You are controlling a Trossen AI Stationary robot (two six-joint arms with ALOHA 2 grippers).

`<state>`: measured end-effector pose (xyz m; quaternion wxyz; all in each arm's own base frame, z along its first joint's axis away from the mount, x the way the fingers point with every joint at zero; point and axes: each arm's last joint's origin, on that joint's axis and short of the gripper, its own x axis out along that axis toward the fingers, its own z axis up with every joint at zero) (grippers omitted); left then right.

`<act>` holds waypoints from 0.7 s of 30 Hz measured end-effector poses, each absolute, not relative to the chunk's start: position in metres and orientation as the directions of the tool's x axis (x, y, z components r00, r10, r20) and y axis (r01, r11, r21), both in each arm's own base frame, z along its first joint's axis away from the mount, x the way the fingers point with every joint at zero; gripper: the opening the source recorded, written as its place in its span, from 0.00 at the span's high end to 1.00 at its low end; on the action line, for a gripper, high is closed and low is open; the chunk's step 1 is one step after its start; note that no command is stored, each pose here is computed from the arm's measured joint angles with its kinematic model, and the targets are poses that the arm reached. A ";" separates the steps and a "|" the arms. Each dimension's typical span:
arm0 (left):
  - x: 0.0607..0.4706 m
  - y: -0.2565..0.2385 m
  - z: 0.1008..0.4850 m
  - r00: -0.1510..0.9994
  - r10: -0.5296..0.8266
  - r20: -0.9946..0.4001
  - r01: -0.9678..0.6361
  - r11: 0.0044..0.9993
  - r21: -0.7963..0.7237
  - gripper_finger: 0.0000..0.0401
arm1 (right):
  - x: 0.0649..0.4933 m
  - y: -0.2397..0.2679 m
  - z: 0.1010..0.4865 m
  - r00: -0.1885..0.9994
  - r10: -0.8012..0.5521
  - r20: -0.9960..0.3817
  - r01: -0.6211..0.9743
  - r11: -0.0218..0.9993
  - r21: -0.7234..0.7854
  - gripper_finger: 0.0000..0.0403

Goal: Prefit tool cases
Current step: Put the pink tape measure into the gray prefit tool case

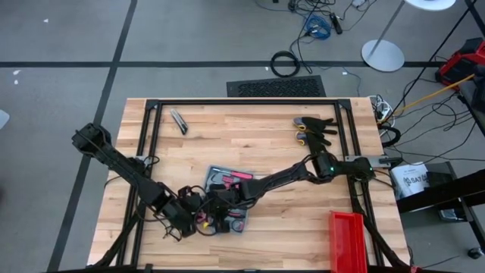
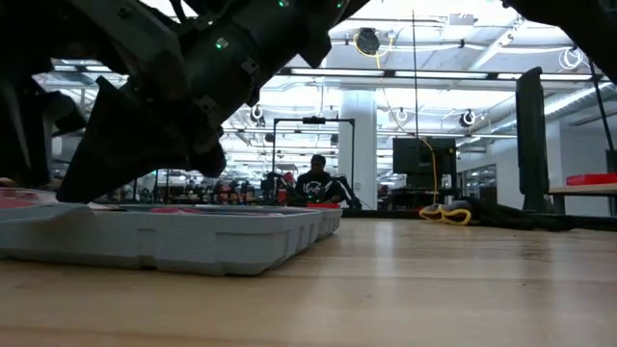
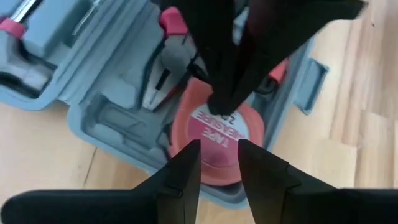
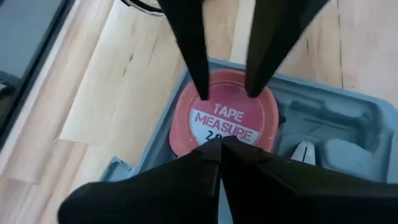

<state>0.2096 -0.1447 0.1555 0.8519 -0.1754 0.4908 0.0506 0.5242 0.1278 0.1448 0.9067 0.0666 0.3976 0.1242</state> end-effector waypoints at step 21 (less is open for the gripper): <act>0.205 -0.142 0.146 0.512 -0.103 -0.853 -0.280 0.919 -0.279 0.72 | 0.522 0.125 0.155 0.669 0.226 -0.708 -0.154 0.974 0.166 1.00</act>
